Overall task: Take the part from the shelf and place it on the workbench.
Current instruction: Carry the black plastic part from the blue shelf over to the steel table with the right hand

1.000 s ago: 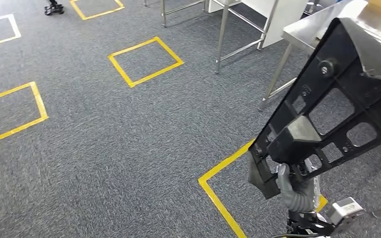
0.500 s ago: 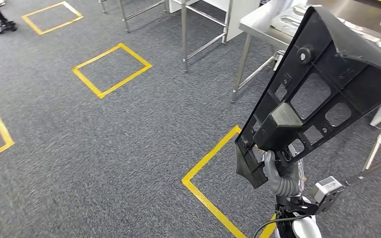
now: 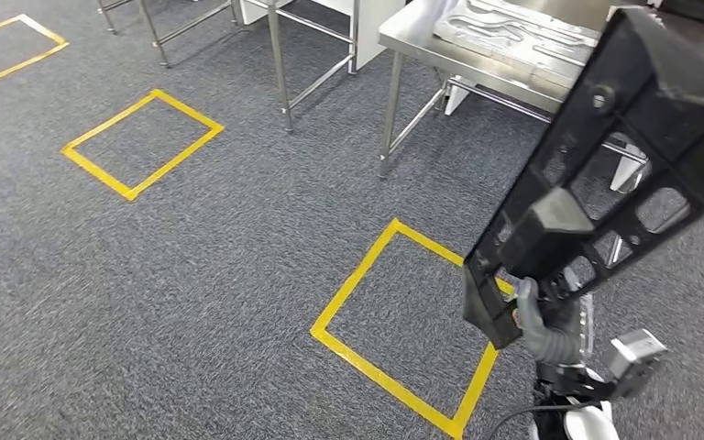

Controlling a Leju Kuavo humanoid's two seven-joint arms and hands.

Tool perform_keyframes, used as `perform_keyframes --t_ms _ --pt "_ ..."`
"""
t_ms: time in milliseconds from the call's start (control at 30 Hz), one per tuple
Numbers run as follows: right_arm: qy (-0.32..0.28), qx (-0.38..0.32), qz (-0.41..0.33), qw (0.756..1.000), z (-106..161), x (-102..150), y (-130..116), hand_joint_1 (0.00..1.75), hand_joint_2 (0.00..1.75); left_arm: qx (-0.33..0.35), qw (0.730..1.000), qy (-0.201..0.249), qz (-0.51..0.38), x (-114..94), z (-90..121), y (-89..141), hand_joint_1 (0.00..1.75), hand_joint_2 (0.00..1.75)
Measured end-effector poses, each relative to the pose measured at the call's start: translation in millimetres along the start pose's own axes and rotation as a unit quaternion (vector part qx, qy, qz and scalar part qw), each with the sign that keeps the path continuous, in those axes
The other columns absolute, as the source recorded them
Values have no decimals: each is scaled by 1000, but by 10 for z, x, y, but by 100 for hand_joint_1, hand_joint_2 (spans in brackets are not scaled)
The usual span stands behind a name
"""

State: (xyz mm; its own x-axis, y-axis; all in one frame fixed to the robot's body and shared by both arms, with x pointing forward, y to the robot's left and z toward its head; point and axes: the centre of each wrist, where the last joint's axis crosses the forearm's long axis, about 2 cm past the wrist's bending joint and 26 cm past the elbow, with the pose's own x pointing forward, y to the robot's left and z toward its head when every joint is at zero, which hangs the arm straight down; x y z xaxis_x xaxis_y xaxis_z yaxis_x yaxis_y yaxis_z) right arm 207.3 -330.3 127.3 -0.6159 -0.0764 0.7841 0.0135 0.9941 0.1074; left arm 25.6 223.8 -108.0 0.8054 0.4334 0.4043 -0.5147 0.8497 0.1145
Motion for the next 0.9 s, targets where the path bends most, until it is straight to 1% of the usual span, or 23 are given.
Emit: perform_keyframes --t_ms 133,300,467,700,900 --pt "-4 -9 28 1000 201 221 -165 175 175 -28 999 -12 -18 28 -30 52 0 0" --pt "-7 -20 46 999 350 403 -180 175 175 -39 999 -19 -30 36 -54 120 0 0" --pt "0 -30 51 998 484 494 -184 175 175 -41 998 -21 -33 22 -61 168 0 0" --pt "-2 -36 62 997 544 572 -213 175 175 -46 998 -27 -43 50 -76 181 0 0" --pt "-1 -35 66 997 573 607 -248 175 175 -47 997 -25 -48 27 -75 213 0 0"
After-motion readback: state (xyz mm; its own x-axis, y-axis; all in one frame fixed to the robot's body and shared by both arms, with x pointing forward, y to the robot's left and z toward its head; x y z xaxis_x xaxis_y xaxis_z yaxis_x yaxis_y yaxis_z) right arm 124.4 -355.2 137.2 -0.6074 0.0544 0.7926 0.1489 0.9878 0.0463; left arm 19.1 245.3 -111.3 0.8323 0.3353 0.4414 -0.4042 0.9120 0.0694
